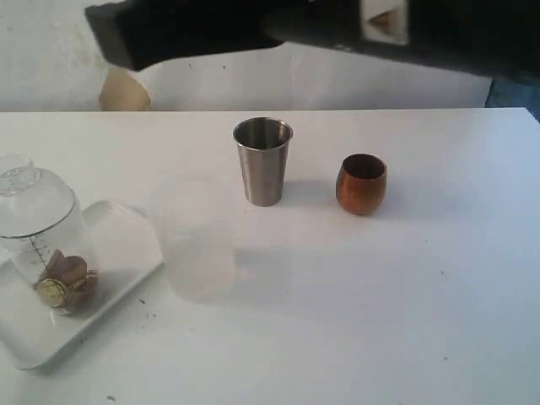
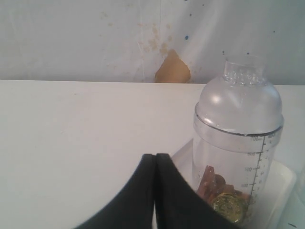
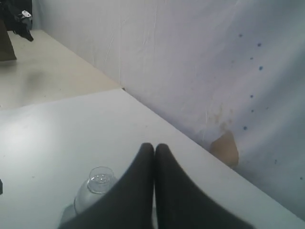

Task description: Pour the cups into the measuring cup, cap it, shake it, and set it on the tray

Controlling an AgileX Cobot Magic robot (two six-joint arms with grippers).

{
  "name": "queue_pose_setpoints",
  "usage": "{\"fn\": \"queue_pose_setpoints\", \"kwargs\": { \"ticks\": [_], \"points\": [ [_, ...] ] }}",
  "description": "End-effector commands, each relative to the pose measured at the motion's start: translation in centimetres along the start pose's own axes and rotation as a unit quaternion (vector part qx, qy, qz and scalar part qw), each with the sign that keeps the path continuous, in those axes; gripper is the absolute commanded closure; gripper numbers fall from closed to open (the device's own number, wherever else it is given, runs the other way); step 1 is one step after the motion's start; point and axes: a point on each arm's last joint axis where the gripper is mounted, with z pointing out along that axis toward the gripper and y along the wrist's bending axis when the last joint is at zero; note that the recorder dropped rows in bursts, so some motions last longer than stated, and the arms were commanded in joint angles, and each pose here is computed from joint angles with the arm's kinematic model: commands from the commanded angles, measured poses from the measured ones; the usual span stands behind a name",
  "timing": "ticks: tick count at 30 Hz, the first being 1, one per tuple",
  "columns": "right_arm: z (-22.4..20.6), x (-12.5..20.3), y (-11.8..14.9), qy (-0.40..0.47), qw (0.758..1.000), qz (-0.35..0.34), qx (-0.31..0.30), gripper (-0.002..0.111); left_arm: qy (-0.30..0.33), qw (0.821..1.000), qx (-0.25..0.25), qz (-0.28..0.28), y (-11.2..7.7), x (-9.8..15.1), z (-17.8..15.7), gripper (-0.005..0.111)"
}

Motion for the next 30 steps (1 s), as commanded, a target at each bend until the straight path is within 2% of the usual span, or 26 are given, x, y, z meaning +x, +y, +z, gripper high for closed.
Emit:
{"fn": "queue_pose_setpoints", "kwargs": {
  "ticks": [1, 8, 18, 30],
  "points": [
    [-3.8, -1.4, -0.6, -0.028, 0.999, -0.004, 0.016, 0.108, 0.001, 1.000, 0.000, -0.005, 0.0, 0.1, 0.0, 0.107],
    [-9.3, -2.5, -1.7, -0.043, 0.997, 0.008, 0.065, 0.108, 0.001, 1.000, 0.000, -0.005, 0.0, 0.1, 0.0, 0.107],
    [-15.8, -0.9, -2.0, -0.079, 0.994, 0.038, 0.072, 0.108, 0.001, 1.000, 0.000, -0.005, 0.0, 0.1, 0.0, 0.107],
    [-21.5, -1.6, -2.7, -0.139, 0.984, 0.053, 0.097, 0.108, 0.001, 1.000, 0.000, -0.005, 0.0, 0.1, 0.0, 0.107]
  ]
}}
